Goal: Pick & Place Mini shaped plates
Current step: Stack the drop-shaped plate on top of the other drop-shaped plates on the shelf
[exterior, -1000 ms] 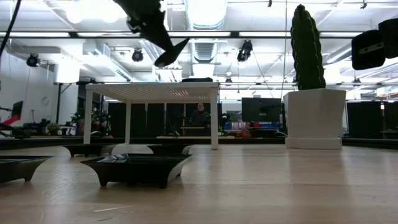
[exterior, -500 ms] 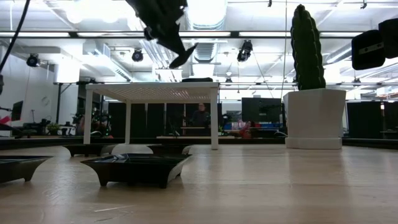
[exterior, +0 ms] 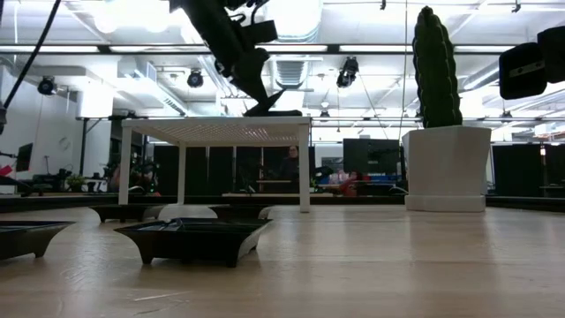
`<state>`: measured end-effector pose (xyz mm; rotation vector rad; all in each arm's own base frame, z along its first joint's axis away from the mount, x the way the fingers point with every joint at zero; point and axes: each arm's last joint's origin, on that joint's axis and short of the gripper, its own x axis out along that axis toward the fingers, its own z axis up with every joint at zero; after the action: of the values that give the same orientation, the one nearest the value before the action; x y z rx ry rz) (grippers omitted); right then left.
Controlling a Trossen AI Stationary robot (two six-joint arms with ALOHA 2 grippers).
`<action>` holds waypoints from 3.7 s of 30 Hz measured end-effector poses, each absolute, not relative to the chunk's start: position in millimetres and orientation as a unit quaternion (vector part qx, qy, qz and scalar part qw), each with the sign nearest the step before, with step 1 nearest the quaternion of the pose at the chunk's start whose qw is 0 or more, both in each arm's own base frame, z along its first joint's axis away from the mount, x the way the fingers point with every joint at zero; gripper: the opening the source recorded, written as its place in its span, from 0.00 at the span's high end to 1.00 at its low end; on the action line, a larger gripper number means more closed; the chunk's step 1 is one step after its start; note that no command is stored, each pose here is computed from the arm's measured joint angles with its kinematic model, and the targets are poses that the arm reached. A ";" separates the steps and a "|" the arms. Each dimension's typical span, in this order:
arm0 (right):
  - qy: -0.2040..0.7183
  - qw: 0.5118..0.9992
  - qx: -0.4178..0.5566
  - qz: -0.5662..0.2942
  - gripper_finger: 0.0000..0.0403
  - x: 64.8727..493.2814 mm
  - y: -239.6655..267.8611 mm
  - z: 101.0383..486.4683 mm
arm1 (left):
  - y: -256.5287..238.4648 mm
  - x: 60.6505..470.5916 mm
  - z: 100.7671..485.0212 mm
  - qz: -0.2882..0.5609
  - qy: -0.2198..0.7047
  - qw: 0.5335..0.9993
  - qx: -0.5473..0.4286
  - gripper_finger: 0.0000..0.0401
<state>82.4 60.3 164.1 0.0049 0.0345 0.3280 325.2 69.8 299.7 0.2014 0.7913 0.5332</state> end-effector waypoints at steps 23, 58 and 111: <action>0.017 0.986 0.002 0.163 0.98 82.4 60.3 164.2 | 71.4 333.6 292.0 0.236 0.389 0.879 0.141 1.00; 0.017 0.986 0.002 0.163 0.98 82.4 60.3 164.2 | 60.5 324.5 306.2 0.217 0.379 0.884 0.165 0.79; 0.017 0.986 0.002 0.164 0.98 82.3 60.3 164.2 | 54.4 307.4 290.2 0.266 0.386 0.871 0.146 0.79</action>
<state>82.3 60.3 164.2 0.0043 0.0334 0.3287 307.4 54.4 290.2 0.3052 0.8081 0.5571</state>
